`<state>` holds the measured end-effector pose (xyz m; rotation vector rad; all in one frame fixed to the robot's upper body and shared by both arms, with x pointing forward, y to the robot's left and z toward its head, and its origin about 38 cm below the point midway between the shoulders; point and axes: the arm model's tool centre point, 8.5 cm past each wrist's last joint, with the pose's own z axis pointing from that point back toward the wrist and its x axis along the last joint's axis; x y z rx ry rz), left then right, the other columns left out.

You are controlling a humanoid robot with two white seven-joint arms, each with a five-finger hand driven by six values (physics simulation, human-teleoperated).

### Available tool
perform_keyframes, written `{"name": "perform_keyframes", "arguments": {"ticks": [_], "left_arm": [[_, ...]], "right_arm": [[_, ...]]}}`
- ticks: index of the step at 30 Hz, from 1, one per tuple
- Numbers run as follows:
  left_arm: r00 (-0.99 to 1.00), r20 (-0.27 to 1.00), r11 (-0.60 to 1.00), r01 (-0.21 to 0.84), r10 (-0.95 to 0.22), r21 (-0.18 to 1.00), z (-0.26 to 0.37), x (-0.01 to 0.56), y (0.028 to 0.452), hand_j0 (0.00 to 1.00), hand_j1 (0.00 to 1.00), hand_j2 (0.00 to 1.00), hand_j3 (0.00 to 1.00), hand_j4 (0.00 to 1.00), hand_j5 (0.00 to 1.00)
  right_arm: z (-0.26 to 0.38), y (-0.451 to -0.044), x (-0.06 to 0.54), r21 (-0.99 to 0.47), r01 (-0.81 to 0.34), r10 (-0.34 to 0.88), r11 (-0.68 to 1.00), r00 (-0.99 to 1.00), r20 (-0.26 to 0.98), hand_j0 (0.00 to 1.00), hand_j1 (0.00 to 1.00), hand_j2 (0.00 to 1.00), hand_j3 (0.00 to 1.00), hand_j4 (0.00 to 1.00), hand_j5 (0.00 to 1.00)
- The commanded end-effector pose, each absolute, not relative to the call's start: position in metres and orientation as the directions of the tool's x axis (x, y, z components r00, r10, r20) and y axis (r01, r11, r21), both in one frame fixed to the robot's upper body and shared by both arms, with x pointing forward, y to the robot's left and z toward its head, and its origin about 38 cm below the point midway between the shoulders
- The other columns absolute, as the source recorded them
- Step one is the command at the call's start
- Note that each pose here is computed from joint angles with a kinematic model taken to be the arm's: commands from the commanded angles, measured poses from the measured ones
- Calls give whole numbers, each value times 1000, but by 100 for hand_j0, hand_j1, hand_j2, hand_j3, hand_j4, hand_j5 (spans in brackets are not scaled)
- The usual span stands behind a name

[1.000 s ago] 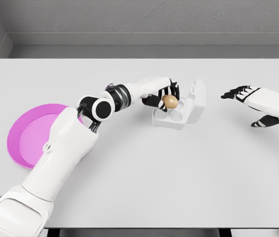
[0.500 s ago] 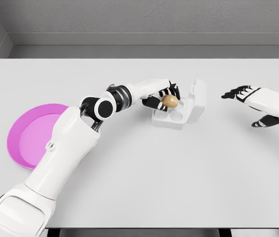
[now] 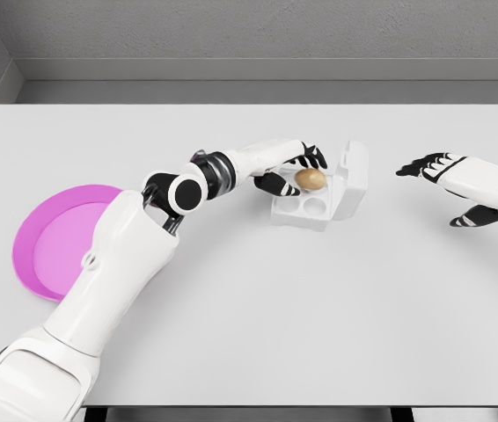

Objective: Pack egg into the box and close the box lid

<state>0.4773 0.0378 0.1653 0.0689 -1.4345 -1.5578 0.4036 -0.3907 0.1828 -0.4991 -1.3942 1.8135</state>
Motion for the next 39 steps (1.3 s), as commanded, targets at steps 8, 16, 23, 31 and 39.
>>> {"name": "perform_keyframes", "arguments": {"ticks": [8, 16, 23, 31, 39], "left_arm": [[-547, 487, 262, 439, -681, 859, 225, 486, 99, 100, 100, 100, 100, 100, 100], [-550, 456, 403, 223, -699, 887, 302, 427, 260, 100, 100, 100, 100, 100, 100], [-566, 610, 613, 219, -554, 759, 291, 384, 351, 100, 100, 100, 100, 100, 100], [-456, 786, 779, 267, -417, 568, 214, 369, 336, 100, 100, 100, 100, 100, 100], [-437, 800, 771, 300, -412, 561, 204, 373, 330, 100, 100, 100, 100, 100, 100]], "right_arm": [[183, -390, 404, -936, -340, 771, -88, -619, 152, 100, 100, 100, 100, 100, 100], [181, -386, 404, -937, -340, 765, -81, -624, 160, 100, 100, 100, 100, 100, 100], [184, -357, 404, -949, -307, 719, -65, -674, 169, 100, 100, 100, 100, 100, 100], [193, -343, 400, -959, -275, 687, -69, -710, 155, 100, 100, 100, 100, 100, 100], [191, -285, 392, -969, -245, 579, -20, -793, 188, 100, 100, 100, 100, 100, 100]]}}
